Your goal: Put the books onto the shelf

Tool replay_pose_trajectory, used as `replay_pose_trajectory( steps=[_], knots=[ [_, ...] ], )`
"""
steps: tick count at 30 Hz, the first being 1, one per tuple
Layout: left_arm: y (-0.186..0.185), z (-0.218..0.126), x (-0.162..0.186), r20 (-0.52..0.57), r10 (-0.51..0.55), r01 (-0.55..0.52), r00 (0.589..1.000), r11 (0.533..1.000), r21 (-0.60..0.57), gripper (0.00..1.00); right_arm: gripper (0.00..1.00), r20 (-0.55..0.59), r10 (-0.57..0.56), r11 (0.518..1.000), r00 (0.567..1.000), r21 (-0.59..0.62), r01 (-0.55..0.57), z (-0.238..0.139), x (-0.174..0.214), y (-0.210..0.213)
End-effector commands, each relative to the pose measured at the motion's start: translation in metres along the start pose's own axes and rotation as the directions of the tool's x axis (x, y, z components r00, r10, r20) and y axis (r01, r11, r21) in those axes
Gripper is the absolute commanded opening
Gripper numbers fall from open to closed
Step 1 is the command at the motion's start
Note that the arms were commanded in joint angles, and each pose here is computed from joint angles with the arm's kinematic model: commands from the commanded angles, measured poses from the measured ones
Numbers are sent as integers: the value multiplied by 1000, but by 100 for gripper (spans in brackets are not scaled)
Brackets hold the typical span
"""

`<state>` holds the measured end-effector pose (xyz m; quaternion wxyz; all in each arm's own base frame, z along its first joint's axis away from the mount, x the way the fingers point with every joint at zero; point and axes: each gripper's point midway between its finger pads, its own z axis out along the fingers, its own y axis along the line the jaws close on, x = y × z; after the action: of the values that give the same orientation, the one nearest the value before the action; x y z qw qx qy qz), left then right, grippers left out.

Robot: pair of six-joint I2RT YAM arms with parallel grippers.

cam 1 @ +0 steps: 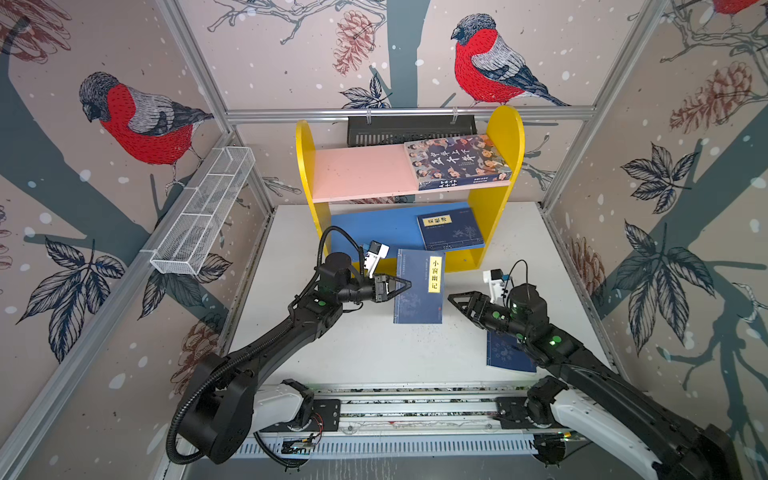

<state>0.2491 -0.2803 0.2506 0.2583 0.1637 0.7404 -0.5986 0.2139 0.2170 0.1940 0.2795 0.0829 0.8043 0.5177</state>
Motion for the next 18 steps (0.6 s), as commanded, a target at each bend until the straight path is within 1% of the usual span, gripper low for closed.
replay_pose_trajectory(
  steps=[1,4,7,10,13,16,18],
  knots=[
    [-1,0,-13,19,32,-31,999,999,-36,0,65,113,9,999,994,-54,-3,-5,-16,17],
    [-2,-1,-26,58,14,-11,998,998,-63,0,65,153,10,997,988,-74,1,-9,-18,23],
    [-6,-2,-36,103,-19,23,994,999,-36,0,65,186,34,993,982,-118,-12,-12,-16,28],
    [-4,-9,-46,171,-89,89,981,996,6,0,65,186,44,991,981,-135,-19,-10,-12,32],
    [4,-24,-58,234,-166,163,958,986,32,0,64,187,51,984,981,-178,-17,-7,-4,43],
    [7,-28,-63,247,-196,190,949,981,48,0,64,171,34,982,985,-187,-2,-3,3,53],
    [1,-30,-66,259,-212,196,942,977,86,0,66,160,31,980,987,-198,1,2,10,57]
  ],
)
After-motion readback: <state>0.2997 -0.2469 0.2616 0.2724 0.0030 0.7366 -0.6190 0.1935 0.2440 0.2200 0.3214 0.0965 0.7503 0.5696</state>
